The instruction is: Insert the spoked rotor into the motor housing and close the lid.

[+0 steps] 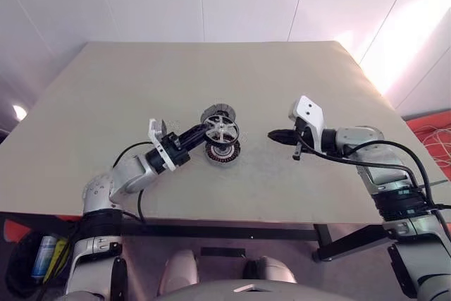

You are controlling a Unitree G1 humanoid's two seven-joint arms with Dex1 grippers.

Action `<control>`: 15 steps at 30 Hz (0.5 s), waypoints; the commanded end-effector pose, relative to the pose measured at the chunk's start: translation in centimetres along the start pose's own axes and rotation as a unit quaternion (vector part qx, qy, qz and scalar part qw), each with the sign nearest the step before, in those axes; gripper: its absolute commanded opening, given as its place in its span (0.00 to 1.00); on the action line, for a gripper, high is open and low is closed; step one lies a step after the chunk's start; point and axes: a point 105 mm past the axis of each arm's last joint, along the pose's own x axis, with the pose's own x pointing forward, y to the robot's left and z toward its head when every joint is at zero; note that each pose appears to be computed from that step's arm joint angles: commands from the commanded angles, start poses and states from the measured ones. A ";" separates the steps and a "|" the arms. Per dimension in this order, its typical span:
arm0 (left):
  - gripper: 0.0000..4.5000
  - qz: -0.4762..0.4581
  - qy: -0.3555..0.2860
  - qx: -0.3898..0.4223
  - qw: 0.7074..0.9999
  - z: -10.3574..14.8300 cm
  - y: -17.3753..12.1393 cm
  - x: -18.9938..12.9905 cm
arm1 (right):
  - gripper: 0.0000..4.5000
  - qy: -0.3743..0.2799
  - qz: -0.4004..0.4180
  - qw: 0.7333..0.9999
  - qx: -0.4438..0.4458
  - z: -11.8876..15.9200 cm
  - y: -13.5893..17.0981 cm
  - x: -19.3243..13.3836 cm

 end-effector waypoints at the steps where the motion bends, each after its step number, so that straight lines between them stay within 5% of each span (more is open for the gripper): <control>1: 0.08 -0.010 -0.009 0.011 1.000 0.9 -0.3 0.7 | 0.00 -0.020 -0.019 0.999 -0.023 1.9 -0.8 -1.0; 15: 0.08 0.034 0.026 0.009 0.999 -0.4 2.0 1.7 | 0.00 -0.026 -0.020 0.999 -0.024 2.5 -0.7 -0.9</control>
